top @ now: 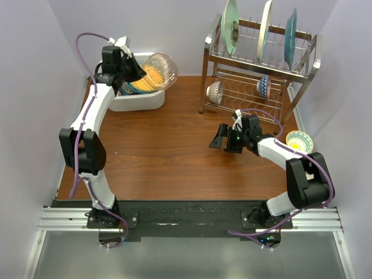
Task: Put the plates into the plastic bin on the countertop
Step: Place the plate in the plastic bin.
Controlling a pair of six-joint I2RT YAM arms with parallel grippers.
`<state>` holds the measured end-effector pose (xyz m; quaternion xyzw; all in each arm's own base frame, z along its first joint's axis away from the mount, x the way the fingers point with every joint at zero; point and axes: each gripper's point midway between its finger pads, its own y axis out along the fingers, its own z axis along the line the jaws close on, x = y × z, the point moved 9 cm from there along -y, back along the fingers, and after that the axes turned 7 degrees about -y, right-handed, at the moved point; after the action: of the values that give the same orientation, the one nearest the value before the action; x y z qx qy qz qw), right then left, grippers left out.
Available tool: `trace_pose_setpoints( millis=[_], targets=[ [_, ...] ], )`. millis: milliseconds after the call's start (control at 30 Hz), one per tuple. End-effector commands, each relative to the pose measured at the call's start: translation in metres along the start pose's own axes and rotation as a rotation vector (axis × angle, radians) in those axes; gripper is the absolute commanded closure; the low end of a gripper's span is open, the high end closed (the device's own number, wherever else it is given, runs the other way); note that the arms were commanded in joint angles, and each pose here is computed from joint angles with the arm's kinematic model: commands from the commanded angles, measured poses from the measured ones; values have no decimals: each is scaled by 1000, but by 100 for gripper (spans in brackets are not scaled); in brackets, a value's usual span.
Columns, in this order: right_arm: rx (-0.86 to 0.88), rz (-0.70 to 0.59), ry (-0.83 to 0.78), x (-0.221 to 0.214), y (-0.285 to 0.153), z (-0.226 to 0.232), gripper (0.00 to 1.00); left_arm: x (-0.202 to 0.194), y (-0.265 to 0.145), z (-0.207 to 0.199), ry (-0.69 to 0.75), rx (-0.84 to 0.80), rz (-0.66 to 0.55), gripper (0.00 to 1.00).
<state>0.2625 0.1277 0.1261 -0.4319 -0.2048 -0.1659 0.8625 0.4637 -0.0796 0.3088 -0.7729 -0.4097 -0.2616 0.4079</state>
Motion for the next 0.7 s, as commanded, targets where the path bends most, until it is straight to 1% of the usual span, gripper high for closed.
trace_pose_setpoints(
  millis=[0,200,433,633,667],
  targets=[
    [32,-6,-19,5,2,4,1,22,2,1,6,-19,-46,100],
    [36,-5,-15,5,3,4,1,32,15,18,-26,21,-66,100],
    [31,-3,-20,3,2,3,1,31,36,44,-60,67,-50,100],
    [29,0,-20,2,2,2,1,32,45,54,-71,91,-58,100],
    [29,-1,-23,2,1,3,1,38,42,65,-92,111,-76,100]
  ],
)
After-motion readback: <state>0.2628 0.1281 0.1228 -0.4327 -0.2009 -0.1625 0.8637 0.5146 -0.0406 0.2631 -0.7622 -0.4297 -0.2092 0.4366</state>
